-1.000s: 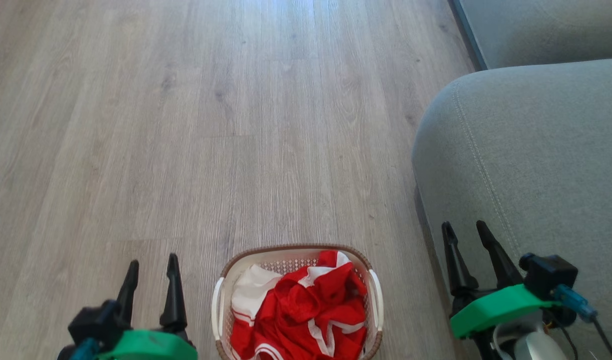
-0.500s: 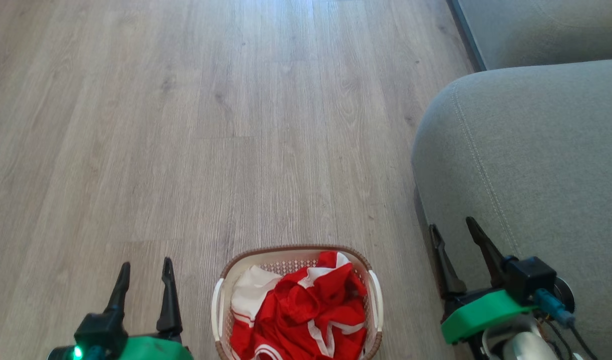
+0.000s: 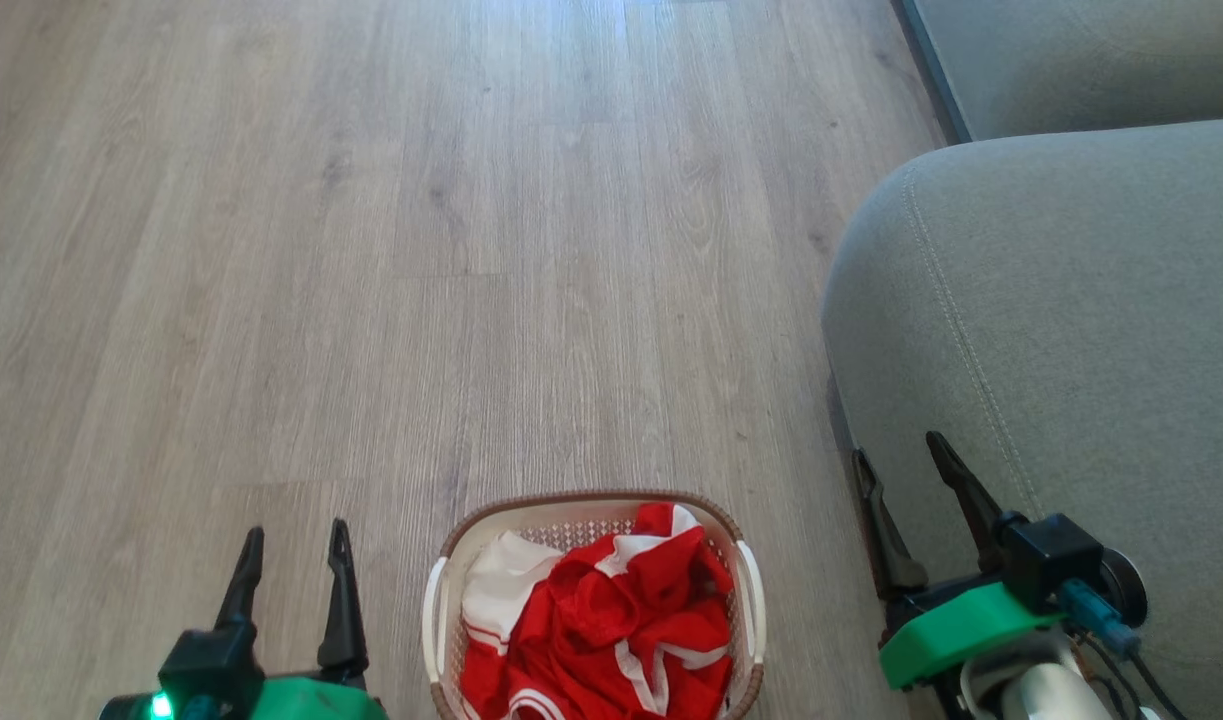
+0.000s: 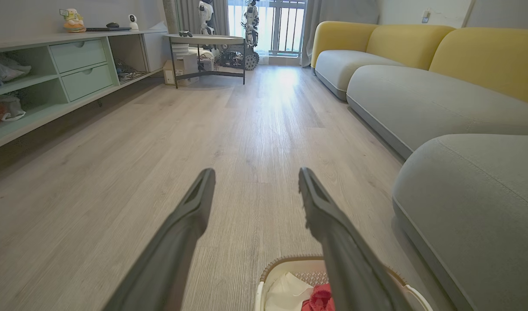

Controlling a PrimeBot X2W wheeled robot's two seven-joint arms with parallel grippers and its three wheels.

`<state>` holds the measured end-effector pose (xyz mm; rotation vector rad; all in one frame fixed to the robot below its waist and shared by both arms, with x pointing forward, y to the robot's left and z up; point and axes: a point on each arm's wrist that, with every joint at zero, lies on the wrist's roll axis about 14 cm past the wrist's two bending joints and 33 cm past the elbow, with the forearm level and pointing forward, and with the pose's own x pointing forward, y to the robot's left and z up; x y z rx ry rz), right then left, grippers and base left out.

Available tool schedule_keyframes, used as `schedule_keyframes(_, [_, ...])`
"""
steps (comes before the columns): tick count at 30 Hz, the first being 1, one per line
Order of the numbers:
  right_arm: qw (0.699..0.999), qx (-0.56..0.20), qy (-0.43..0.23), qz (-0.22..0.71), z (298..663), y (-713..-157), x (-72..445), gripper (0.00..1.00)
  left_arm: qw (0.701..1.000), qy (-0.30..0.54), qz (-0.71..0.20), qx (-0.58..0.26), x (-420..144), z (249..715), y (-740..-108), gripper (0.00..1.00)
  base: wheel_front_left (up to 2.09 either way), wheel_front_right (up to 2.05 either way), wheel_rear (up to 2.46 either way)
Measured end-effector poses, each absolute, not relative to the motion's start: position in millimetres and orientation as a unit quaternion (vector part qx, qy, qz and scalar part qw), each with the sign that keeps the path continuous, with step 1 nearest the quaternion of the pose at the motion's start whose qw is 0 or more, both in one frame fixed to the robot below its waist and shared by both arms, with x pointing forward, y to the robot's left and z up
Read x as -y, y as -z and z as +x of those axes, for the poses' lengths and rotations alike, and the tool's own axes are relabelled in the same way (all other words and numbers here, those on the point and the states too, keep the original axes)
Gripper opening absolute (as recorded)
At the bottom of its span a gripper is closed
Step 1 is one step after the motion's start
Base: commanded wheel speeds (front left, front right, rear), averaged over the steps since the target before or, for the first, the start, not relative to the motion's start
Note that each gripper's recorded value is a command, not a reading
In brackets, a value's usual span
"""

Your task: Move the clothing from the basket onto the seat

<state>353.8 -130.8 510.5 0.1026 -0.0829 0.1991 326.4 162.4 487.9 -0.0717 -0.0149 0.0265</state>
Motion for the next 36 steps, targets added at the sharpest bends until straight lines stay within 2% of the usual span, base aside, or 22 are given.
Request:
schedule_keyframes(28, [0.994,0.029,-0.093,0.052,359.5,-502.3,134.7,1.0,0.999,-0.007,-0.036,-0.019,-157.0,328.6,-472.5,1.0,0.0,0.0,0.0])
schedule_keyframes(36, [0.997,0.029,-0.062,0.04,382.2,-499.4,156.5,1.0,0.998,0.034,-0.033,-0.037,-137.2,353.9,-460.6,1.0,0.0,0.0,0.0])
